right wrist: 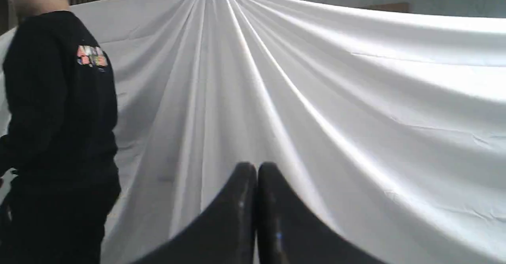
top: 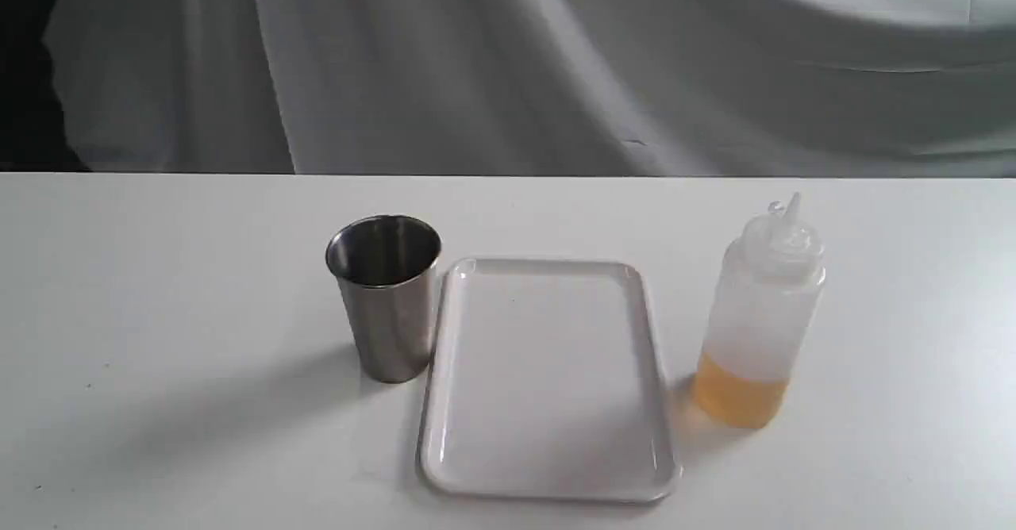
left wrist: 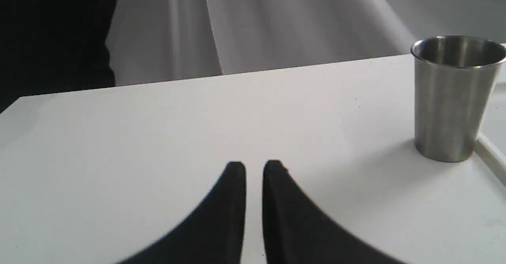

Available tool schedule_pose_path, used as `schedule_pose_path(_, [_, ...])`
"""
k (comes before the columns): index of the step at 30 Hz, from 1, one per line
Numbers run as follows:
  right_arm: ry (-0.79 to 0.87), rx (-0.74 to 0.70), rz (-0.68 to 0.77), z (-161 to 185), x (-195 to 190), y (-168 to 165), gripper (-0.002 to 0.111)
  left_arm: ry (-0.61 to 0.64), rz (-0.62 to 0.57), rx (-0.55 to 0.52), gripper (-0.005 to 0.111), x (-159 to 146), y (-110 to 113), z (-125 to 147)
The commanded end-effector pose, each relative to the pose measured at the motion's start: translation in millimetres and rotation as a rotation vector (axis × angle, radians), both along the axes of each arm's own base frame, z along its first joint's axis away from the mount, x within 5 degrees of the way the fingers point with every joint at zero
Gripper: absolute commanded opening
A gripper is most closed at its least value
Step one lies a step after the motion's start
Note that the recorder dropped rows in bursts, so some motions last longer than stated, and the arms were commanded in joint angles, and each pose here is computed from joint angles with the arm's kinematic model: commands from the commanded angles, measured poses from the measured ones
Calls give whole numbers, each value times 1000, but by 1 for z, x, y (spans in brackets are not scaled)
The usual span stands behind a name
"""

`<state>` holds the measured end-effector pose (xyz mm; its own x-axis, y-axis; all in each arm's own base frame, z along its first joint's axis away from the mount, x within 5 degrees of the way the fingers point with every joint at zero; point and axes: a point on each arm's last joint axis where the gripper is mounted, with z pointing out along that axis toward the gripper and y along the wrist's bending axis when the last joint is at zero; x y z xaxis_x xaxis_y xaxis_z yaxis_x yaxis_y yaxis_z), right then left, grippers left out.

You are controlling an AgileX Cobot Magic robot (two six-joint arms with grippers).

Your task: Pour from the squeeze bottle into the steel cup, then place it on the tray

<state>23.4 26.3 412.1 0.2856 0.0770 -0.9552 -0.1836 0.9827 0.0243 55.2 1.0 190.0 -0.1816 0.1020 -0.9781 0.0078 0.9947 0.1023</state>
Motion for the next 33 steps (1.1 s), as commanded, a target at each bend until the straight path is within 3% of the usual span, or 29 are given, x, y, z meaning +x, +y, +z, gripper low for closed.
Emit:
schedule_pose_path(1, [41, -42, -14, 11, 15, -3, 0, -8, -4, 1, 8, 0, 0, -1])
schedule_pose_path(19, [377, -67, -50, -21, 107, -22, 0, -8, -4, 1, 8, 0, 0, -1])
schedule_pose_path(28, [481, -48, -131, -77, 121, -32, 0, -8, -4, 1, 8, 0, 0, -1])
schedule_pose_path(33, [465, -57, -73, -90, 123, -22, 0, -8, -4, 1, 8, 0, 0, -1])
